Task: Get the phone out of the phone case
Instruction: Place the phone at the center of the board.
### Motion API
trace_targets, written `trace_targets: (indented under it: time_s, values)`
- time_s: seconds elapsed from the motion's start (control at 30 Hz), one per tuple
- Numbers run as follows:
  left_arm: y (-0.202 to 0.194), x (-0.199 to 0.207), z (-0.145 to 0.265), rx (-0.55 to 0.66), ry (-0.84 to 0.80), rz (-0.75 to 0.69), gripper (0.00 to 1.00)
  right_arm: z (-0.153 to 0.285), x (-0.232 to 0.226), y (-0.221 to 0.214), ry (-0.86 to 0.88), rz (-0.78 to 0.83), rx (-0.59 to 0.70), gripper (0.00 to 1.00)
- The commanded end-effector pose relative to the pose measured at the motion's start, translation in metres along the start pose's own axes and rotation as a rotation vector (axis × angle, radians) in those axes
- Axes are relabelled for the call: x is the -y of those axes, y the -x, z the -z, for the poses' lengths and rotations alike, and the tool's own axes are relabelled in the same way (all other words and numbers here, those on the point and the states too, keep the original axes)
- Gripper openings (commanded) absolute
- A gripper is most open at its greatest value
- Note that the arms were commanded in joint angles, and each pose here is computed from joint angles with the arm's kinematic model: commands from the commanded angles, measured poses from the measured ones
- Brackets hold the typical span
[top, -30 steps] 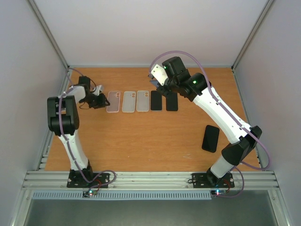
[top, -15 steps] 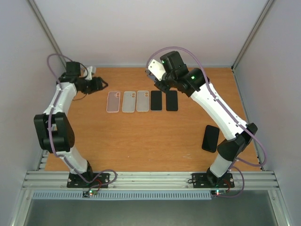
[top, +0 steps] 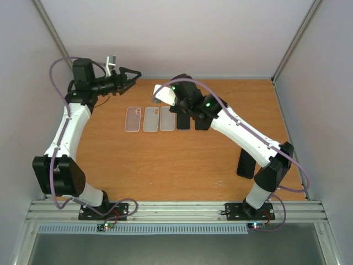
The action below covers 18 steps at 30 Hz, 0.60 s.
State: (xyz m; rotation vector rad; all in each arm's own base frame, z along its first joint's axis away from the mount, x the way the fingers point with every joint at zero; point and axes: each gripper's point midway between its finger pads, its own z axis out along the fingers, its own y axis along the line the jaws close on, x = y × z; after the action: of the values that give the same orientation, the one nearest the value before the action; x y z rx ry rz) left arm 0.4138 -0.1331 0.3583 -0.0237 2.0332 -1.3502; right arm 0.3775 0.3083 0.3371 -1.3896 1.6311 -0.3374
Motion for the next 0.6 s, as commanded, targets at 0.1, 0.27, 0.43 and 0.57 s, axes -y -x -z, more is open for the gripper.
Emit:
trace_targets:
  time_s: [0.1, 0.27, 0.43, 0.57]
  values:
    - [-0.026, 0.050, -0.028, -0.105, -0.244, 0.217, 0.81, 0.024, 0.021, 0.039, -0.276, 0.224, 0.087, 0.01]
    - [-0.045, 0.042, -0.038, -0.142, -0.224, 0.280, 0.82, 0.024, 0.010, 0.046, -0.322, 0.285, 0.102, 0.01]
    - [-0.057, 0.028, -0.044, -0.159, -0.181, 0.334, 0.82, 0.025, 0.002, 0.055, -0.370, 0.351, 0.119, 0.01]
    - [-0.062, 0.016, -0.046, -0.170, -0.129, 0.319, 0.81, 0.025, -0.003, 0.063, -0.441, 0.400, 0.144, 0.01]
